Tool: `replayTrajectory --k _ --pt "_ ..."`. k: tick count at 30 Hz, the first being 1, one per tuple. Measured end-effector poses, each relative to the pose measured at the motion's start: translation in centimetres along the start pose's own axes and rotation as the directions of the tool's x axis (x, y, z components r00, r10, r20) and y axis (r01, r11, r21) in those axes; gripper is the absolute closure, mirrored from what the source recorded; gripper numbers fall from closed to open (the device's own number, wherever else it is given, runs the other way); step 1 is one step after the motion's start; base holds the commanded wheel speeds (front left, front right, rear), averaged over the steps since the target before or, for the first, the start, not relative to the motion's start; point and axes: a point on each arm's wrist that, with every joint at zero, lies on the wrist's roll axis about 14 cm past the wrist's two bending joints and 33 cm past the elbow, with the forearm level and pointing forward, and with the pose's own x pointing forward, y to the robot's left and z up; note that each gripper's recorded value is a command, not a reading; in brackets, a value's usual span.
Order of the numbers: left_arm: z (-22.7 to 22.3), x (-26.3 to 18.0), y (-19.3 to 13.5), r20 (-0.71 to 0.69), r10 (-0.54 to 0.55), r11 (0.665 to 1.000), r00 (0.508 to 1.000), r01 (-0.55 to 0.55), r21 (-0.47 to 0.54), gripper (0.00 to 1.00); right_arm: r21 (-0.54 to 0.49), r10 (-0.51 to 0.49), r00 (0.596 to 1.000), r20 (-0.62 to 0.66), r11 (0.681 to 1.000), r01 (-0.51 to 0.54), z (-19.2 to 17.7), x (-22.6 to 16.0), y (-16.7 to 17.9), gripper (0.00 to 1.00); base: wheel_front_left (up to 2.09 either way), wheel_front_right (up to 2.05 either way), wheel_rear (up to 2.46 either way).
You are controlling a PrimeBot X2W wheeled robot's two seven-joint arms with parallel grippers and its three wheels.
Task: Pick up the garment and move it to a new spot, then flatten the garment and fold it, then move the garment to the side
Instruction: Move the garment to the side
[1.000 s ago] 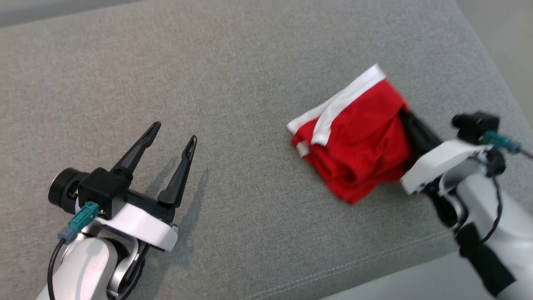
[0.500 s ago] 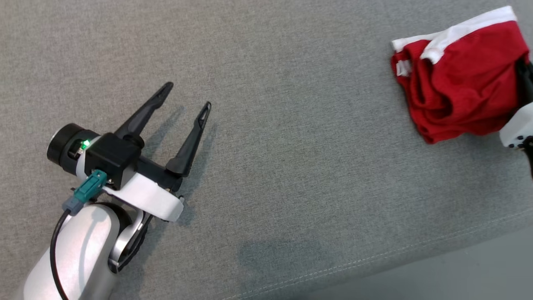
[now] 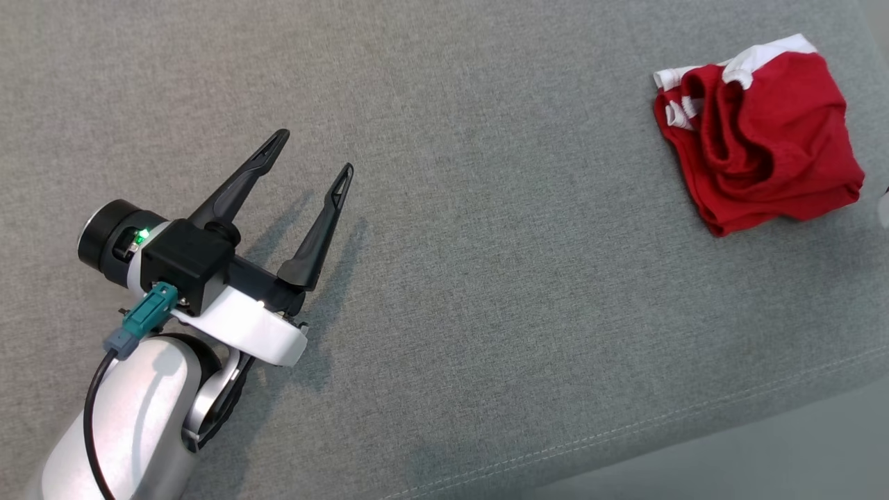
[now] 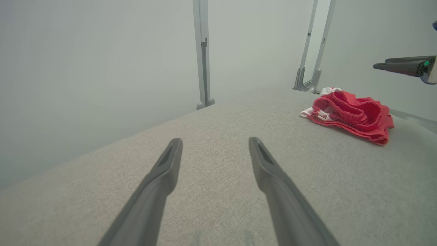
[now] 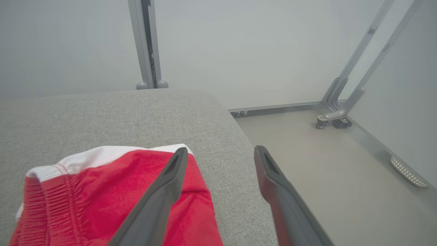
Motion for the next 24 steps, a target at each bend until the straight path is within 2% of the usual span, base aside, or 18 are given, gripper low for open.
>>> replayTrajectory --k 6,10,14,18,24 --pt "1.9 -1.8 -0.3 0.028 0.036 0.999 0.999 -0.036 0.01 0.0 0.027 0.062 0.993 0.102 0.997 -0.065 2.5 -2.0 2.2 0.0 0.0 0.0 0.0" --pt "2.8 -4.1 0.2 0.03 0.092 0.996 0.995 -0.093 0.017 0.0 0.033 0.154 0.964 0.215 0.986 -0.165 5.3 -3.2 6.0 0.0 0.0 0.0 0.0" --pt "3.2 -6.2 1.2 0.031 0.154 0.988 0.988 -0.155 0.022 0.0 0.048 0.232 0.931 0.28 0.966 -0.255 6.5 -4.3 9.7 0.0 0.0 0.0 0.0" --pt "3.3 -9.6 3.1 0.027 0.27 0.963 0.963 -0.27 0.008 0.0 0.063 0.312 0.891 0.329 0.935 -0.35 6.9 -6.1 13.8 0.0 0.0 0.0 0.0" --pt "3.7 -15.3 5.5 0.03 0.441 0.898 0.897 -0.441 -0.002 0.0 0.074 0.395 0.844 0.363 0.89 -0.449 7.0 -8.8 18.3 0.0 0.0 0.0 0.0"
